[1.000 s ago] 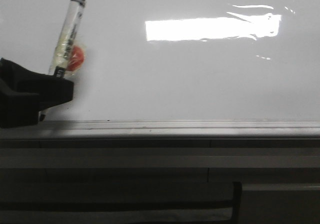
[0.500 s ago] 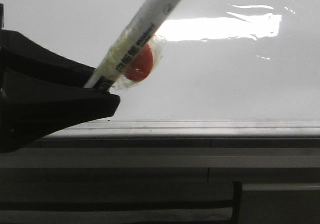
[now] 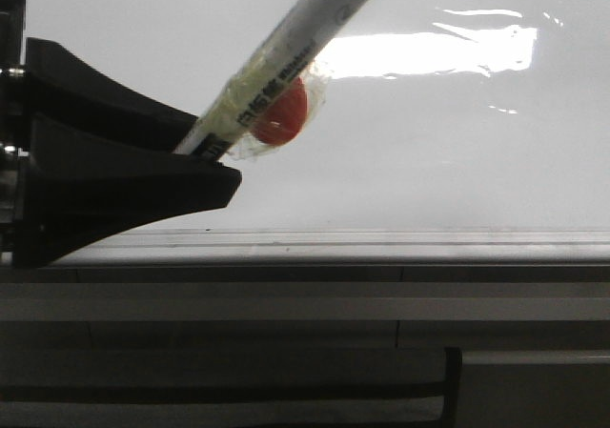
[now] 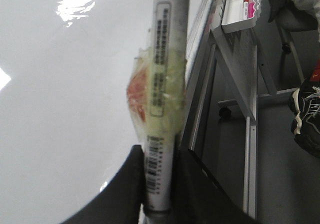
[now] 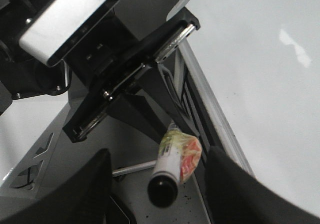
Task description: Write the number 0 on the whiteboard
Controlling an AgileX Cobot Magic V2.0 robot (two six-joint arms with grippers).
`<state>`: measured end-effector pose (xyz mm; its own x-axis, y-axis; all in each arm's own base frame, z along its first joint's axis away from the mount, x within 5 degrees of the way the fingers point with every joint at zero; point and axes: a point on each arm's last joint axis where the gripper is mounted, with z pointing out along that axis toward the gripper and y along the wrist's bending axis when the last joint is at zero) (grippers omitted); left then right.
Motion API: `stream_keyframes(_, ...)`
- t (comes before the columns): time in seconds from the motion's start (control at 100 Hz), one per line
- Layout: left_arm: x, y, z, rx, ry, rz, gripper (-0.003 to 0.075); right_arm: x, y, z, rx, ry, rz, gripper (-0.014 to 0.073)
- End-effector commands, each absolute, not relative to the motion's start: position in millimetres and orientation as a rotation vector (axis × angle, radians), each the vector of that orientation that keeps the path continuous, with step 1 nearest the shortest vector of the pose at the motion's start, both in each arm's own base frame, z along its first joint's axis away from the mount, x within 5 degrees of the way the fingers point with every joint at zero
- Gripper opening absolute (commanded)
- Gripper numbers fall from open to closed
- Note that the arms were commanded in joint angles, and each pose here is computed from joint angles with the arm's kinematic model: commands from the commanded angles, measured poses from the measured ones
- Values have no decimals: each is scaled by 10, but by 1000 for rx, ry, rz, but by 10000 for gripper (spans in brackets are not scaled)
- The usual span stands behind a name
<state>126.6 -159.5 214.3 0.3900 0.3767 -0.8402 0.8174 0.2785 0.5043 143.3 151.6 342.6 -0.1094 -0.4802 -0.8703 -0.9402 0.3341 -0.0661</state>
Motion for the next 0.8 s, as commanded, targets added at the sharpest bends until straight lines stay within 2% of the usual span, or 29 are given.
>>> stream_keyframes(0.0,1276,-1632,2322,1249,1124,-453,-20,1505,1583,3551,-1232,1696,683,360)
stream_keyframes(0.24,1276,-1632,2321,1250,1125,-452,-20,1612,1676,3403,-1258,1764,716,360)
stream_keyframes(0.6,1281,-1628,2308,1257,1138,-444,-20,1670,1730,3337,-1267,1774,735,350)
stream_keyframes(0.65,1282,-1628,2306,1258,1139,-443,-20,1672,1730,3338,-1265,1774,733,306)
stream_keyframes(0.7,1283,-1627,2304,1259,1142,-441,-20,1681,1729,3341,-1256,1772,726,205)
stream_keyframes(0.75,1282,-1627,2304,1259,1141,-442,-20,1683,1726,3339,-1260,1771,718,27)
stream_keyframes(0.79,1282,-1627,2304,1259,1141,-442,-20,1684,1725,3338,-1259,1773,718,-78)
